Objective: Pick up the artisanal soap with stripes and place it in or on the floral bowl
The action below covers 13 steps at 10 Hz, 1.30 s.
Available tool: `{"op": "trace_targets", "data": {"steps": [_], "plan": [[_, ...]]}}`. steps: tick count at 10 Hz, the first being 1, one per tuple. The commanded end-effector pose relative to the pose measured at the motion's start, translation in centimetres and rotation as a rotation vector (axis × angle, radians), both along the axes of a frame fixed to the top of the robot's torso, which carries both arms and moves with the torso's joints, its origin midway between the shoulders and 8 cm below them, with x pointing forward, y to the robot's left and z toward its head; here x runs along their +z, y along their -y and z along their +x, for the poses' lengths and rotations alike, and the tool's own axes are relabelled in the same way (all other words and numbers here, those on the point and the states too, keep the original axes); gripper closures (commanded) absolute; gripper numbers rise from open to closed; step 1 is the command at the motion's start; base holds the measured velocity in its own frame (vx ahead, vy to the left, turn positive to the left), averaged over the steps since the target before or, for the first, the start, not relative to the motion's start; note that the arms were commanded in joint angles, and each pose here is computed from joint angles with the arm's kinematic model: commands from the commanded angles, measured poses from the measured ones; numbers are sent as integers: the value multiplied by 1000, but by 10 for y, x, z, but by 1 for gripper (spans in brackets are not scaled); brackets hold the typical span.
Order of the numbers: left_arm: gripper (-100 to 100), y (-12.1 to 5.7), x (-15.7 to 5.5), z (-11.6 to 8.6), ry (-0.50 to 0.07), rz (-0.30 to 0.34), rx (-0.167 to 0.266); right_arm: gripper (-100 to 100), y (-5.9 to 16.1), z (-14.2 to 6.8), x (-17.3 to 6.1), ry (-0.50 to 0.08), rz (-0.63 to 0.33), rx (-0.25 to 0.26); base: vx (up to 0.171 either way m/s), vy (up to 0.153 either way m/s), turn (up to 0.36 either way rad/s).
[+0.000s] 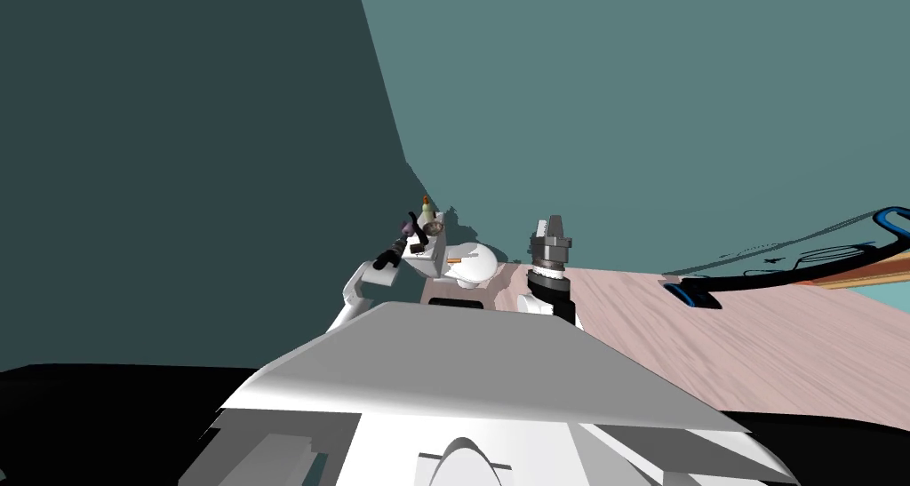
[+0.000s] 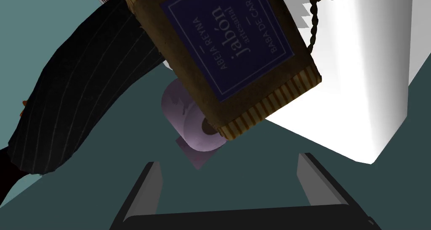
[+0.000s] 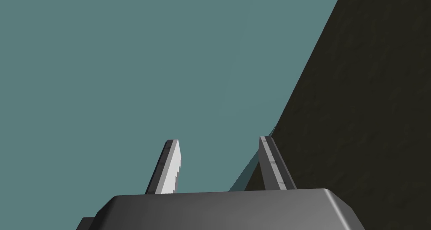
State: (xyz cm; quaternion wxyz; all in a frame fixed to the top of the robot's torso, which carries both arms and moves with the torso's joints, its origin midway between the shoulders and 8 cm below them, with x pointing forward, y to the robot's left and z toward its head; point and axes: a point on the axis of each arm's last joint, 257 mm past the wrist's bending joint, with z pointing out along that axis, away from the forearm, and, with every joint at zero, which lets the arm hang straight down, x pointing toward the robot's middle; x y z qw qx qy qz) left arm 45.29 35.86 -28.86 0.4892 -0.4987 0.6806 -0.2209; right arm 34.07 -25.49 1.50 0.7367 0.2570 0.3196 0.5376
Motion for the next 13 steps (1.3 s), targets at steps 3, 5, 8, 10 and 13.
{"op": "trace_targets", "data": {"steps": [3, 5, 8, 10, 13], "plan": [[-100, -20, 1, 19, -13, -17, 66, 0, 0, 0, 0, 0, 0, 0, -40, -45, 0], [-100, -37, 0, 32, -31, -39, 124, 0, 0, 0, 0, 0, 0, 0, -36, -43, -1], [-100, -51, 3, 50, -46, -71, 180, 0, 0, 0, 0, 0, 0, 0, -50, -42, 2], [-100, -57, 5, 59, -54, -89, 207, 0, 0, 0, 0, 0, 0, 0, -25, -30, 5], [-100, -69, 2, 71, -89, -128, 263, 0, 0, 0, 0, 0, 0, 0, -40, -30, 11]]}}
